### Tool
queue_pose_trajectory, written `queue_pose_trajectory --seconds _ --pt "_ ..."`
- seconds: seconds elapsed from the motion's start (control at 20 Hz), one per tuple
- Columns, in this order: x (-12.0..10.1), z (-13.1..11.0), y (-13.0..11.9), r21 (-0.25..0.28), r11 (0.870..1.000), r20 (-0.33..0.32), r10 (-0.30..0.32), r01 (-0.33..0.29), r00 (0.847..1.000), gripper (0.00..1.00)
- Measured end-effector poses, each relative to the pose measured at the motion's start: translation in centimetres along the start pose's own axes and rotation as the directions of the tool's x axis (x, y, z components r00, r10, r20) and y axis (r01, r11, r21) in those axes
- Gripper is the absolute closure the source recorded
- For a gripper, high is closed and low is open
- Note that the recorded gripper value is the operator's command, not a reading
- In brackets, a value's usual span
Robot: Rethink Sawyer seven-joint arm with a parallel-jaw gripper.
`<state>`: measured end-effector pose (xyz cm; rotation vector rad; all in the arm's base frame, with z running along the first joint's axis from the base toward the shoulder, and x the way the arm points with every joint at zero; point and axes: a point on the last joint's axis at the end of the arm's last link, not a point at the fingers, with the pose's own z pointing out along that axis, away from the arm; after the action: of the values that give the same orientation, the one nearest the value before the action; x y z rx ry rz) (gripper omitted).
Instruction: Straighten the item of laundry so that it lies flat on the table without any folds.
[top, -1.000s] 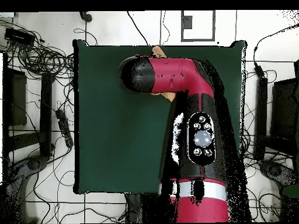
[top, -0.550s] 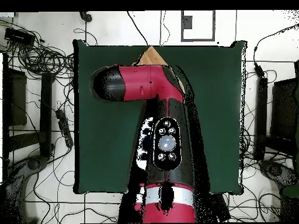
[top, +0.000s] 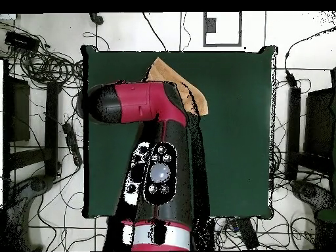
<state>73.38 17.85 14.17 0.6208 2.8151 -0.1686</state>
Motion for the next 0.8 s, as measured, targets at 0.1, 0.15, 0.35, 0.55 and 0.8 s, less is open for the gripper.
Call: queue_pose_trajectory --seconds 0.1,0.15,0.35,0.55,0.8 --pt "0.22 -0.25 0.12 0.005 1.0 0.003 0.014 -0.014 1.0 1.0" --pt "0.32 -0.38 0.12 0.008 1.0 0.004 0.024 -0.024 1.0 1.0" --pt "0.46 -0.49 0.05 0.009 0.999 -0.002 0.049 -0.049 0.999 1.0" --pt "0.74 -0.39 0.0 0.007 0.998 -0.013 0.06 -0.059 0.998 0.0" --pt "0.84 -0.39 -0.2 0.014 0.998 -0.013 0.06 -0.06 0.998 0.0"
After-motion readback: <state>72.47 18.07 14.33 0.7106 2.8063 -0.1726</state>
